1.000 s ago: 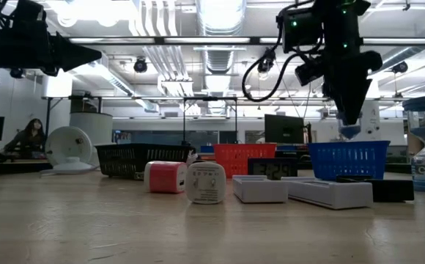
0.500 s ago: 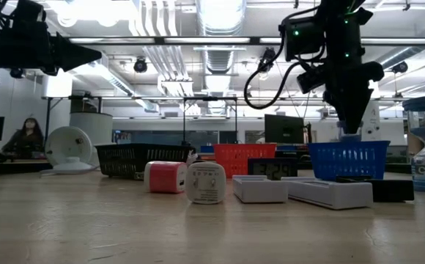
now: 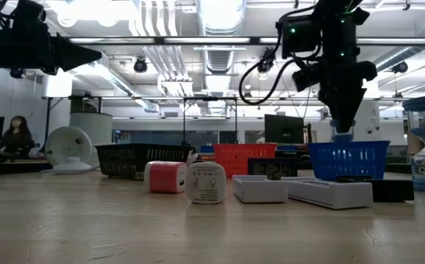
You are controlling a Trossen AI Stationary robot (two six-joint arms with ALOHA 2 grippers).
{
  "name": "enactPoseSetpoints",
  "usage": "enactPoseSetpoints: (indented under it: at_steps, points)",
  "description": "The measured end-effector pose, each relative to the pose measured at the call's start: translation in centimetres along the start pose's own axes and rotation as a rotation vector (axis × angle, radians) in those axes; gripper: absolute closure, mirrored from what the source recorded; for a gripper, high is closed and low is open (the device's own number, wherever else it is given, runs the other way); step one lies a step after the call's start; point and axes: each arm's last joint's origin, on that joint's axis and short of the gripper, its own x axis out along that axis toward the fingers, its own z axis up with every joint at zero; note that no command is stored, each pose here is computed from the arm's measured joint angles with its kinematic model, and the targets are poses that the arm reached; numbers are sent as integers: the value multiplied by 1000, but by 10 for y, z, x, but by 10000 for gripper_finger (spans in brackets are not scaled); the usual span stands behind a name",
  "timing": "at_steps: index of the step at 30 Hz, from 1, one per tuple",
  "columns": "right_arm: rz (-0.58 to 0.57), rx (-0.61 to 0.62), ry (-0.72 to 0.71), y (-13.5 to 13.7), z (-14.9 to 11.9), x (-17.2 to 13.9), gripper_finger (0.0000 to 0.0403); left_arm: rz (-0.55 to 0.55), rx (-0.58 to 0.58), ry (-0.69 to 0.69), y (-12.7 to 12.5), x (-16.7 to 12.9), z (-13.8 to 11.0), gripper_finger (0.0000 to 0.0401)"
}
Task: Pick & Place Office items
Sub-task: Put the blue hourglass into the blue basket
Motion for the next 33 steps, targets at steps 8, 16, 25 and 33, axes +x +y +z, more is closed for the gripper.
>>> enactPoseSetpoints:
  at_steps: [8,16,25,33]
  points:
    - [12,-7,0,-1,-1,4,193,-1,0,-1,0,0,0,362]
    - [23,-38,-18,-1,3,-1,191,-2,0,-1,0,0,0,362]
    - [23,-56,-27,-2,4,-3,155,-2,0,-1,0,0,0,362]
    - [19,-53,-18,-2,4,-4,123,-3,0,-1,0,0,0,362]
